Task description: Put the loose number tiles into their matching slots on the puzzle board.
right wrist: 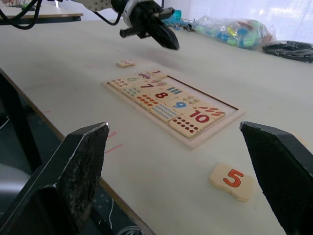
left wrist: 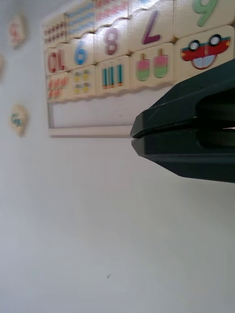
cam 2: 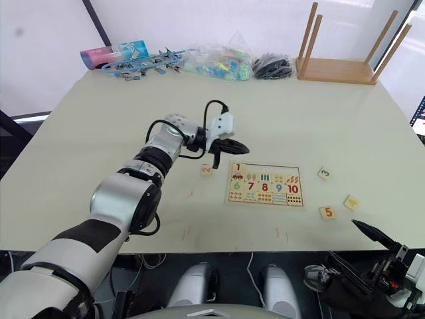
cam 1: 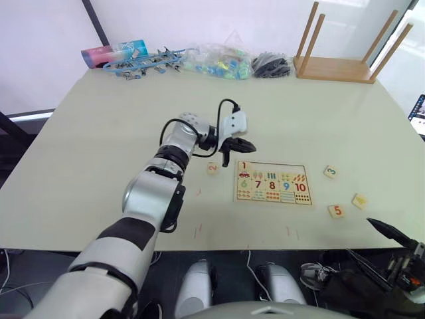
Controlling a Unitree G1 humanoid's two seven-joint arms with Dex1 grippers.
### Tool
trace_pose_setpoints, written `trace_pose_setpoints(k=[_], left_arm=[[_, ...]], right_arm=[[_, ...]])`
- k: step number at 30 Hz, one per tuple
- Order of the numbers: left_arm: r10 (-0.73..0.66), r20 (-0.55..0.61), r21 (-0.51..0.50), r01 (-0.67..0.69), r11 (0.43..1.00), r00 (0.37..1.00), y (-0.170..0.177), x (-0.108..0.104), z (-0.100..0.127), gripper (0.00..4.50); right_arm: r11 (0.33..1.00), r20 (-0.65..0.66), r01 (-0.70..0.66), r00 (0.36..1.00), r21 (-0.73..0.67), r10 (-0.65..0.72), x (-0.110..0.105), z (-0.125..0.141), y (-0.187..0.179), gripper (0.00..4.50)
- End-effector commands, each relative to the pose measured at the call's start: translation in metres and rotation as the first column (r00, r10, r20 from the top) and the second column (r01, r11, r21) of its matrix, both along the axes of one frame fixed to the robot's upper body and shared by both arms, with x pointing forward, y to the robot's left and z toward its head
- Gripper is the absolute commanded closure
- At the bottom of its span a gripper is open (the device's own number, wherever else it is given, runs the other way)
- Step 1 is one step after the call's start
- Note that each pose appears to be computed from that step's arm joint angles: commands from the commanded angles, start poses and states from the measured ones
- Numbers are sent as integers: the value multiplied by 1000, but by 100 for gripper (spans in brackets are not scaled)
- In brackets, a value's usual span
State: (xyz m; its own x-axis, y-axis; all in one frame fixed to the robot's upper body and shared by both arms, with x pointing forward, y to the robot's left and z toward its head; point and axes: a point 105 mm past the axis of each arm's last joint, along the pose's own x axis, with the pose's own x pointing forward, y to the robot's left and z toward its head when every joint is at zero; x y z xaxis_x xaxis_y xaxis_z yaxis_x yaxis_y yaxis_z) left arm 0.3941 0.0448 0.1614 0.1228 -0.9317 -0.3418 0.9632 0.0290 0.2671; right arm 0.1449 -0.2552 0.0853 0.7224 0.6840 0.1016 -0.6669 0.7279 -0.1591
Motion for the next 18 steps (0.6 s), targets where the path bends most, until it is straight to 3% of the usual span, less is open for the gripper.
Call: trace_pose_setpoints(k=[1,12,18], left_arm=[[-11,22,-114,13,993,1000,21,-3,18,444],[98,29,-271,-87,959,995,76,-27,15,444],[233,-12,-207,-230,951,972,121,-50,-8,444]], right_arm=[[1000,4,20,1000,-5,-20,3,4,-6,0],[991,-34,127,991,-29,-128,14,1,-25,0],[982,-53,177,982,-67,-181,18,-2,-39,0]])
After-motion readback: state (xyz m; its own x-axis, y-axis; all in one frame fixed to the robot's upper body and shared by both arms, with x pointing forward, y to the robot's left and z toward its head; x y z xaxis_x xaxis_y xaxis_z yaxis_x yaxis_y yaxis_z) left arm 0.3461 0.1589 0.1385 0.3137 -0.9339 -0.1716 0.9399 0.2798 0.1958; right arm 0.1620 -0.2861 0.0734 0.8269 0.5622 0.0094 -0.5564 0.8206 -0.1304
